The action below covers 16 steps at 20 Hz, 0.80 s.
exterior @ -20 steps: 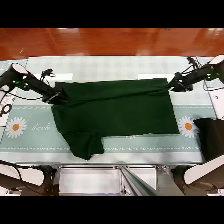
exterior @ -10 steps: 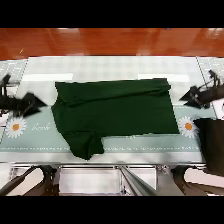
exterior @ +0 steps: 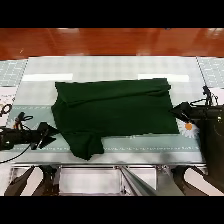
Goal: Fold the shirts.
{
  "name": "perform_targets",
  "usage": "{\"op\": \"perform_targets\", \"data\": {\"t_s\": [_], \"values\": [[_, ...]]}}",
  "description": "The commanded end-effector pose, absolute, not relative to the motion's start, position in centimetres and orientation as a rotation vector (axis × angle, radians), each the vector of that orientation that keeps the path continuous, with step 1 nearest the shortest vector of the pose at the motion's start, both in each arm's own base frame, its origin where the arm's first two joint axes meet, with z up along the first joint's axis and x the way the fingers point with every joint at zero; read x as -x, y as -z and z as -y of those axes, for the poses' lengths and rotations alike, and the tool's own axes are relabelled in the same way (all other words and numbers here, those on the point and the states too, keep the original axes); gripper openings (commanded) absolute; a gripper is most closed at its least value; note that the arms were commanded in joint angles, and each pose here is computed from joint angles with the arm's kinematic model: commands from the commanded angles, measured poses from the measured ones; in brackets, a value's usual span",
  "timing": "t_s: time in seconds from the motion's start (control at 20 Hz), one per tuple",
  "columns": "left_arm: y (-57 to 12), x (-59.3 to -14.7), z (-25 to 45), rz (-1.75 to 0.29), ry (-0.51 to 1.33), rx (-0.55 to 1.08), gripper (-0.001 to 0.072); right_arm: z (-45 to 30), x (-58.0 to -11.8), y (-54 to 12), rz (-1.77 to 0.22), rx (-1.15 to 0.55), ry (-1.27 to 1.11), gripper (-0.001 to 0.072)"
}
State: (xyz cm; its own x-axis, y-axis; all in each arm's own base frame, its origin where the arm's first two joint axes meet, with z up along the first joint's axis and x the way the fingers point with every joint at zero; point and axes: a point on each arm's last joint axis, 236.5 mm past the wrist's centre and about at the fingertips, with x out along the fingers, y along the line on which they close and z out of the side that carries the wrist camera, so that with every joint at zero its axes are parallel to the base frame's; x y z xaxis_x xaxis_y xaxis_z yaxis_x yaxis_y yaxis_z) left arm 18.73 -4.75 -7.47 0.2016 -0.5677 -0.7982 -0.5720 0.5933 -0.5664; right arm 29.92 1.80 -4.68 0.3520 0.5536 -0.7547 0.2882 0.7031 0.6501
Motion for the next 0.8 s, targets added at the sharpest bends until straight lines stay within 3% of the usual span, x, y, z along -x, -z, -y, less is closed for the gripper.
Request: {"op": "perform_targets", "data": {"t_s": [0.0, 0.35, 0.5, 0.55, 0.6, 0.65, 0.75], "values": [[9.1, -17.2, 5.7, -1.538, -0.035, 1.001, 0.0509, -2.2, -30.1, 4.2, -1.202, -0.835, -0.216, 0.0411], [10.5, -19.9, 10.3, -1.527, 0.063, 0.988, 0.0509, -2.2, -30.2, 4.2, -1.2, -0.833, -0.214, 0.0412], [11.1, -19.2, 12.9, -1.58, 0.164, 0.936, 0.0507, -1.7, -30.6, 4.3, -1.181, -0.841, -0.187, 0.0411], [11.2, -18.8, 13.4, -1.598, 0.202, 0.907, 0.0476, -1.5, -30.8, 4.2, -1.176, -0.838, -0.184, 0.0411], [11.1, -18.6, 13.5, -1.605, 0.231, 0.89, 0.0201, -1.4, -31.0, 3.9, -1.172, -0.832, -0.183, 0.0411], [10.9, -18.7, 13.4, -1.599, 0.245, 0.884, 0.0023, -0.9, -31.1, 3.6, -1.166, -0.829, -0.179, 0.0411], [10.2, -19.4, 13.0, -1.578, 0.256, 0.892, 0.0018, 1.2, -31.3, 2.8, -1.137, -0.865, -0.135, 0.0411]]}}
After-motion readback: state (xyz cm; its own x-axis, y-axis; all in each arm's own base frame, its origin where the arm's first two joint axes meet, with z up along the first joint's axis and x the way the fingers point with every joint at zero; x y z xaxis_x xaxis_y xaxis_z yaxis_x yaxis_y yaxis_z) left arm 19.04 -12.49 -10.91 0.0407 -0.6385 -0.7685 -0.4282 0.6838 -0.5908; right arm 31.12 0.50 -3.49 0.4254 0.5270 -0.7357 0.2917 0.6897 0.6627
